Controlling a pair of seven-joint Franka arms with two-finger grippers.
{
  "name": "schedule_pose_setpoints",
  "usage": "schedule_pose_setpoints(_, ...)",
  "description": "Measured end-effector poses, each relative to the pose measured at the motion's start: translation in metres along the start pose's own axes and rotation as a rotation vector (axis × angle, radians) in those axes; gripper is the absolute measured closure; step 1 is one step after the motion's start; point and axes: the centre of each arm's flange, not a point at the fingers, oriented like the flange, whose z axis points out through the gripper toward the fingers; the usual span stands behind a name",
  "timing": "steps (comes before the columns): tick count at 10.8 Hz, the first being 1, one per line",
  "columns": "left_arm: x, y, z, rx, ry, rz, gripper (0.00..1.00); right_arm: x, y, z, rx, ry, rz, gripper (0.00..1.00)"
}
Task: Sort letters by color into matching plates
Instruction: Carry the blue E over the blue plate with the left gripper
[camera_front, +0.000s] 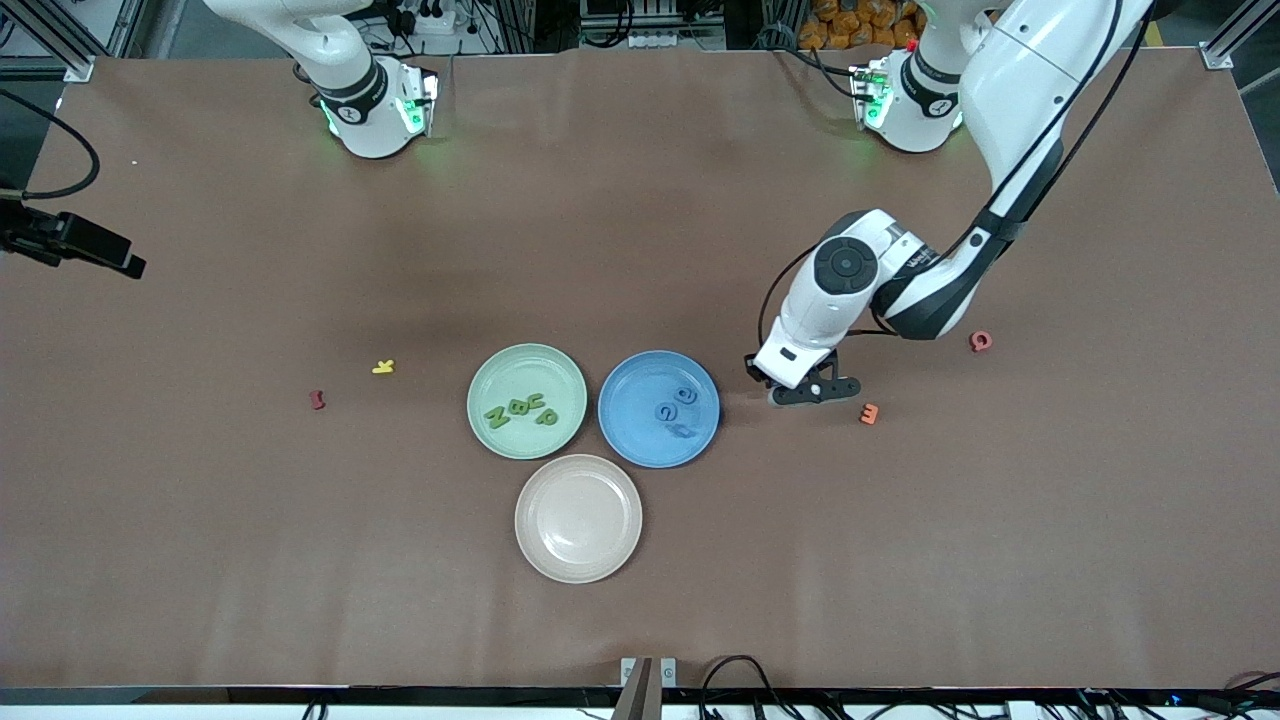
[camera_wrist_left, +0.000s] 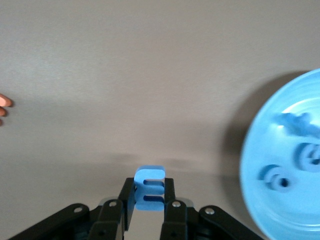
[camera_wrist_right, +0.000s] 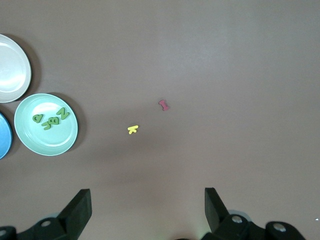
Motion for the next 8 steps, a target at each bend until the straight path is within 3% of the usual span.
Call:
schedule_pose_setpoints(4,-0.003,0.037,-0.022,-0.046,0.035,-0.093,0.73,0.001,0.000,0.002,-0.021,0.000,-0.003,0.00)
schedule_pose_setpoints(8,-0.039,0.113,-0.042,-0.126,0.024,-0.166,0.73,0.003,-0.010,0.003,-0.036,0.022,-0.015,0.00)
